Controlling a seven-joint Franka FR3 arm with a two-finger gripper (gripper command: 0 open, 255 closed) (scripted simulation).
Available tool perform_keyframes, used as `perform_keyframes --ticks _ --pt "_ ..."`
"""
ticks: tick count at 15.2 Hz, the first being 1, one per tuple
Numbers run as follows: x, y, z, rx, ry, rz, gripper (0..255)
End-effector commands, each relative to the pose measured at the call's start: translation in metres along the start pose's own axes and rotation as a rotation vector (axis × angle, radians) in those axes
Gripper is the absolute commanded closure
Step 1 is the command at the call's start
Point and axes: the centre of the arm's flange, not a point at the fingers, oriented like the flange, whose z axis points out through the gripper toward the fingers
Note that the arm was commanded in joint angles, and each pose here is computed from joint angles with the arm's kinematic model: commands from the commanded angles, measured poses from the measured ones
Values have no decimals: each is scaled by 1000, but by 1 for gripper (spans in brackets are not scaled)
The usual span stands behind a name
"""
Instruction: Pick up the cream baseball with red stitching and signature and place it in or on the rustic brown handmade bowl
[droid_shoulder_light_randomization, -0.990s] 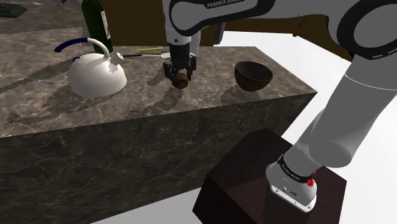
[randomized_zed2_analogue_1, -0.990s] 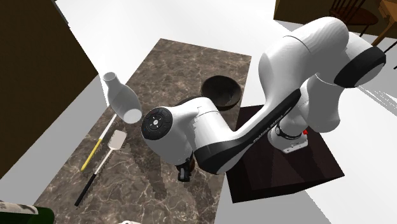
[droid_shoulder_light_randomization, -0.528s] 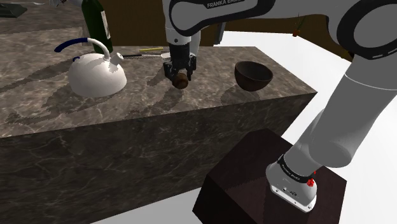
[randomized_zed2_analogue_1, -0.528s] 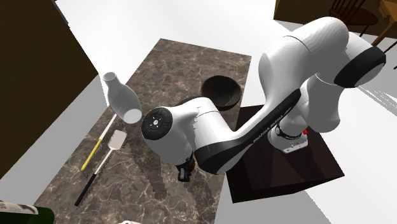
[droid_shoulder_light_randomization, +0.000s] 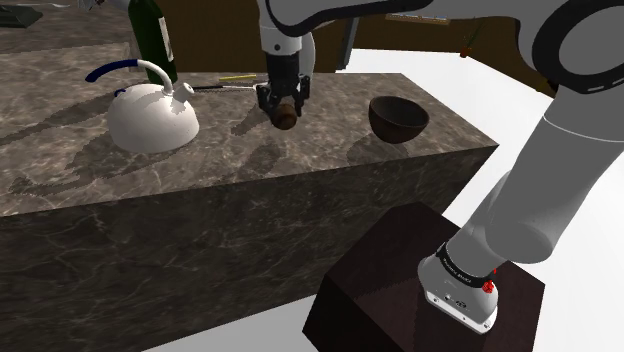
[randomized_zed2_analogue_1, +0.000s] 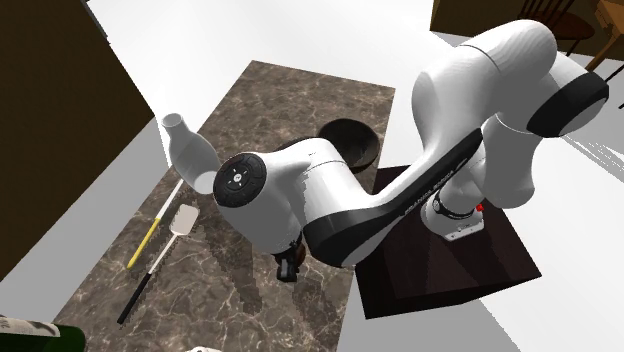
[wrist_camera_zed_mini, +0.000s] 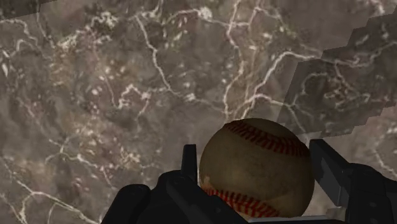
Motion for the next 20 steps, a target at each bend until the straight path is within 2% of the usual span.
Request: perform_keyframes --ticks 1,20 --pt "-3 0 -10 0 0 0 255" --pt "-16 7 -109 0 0 0 255"
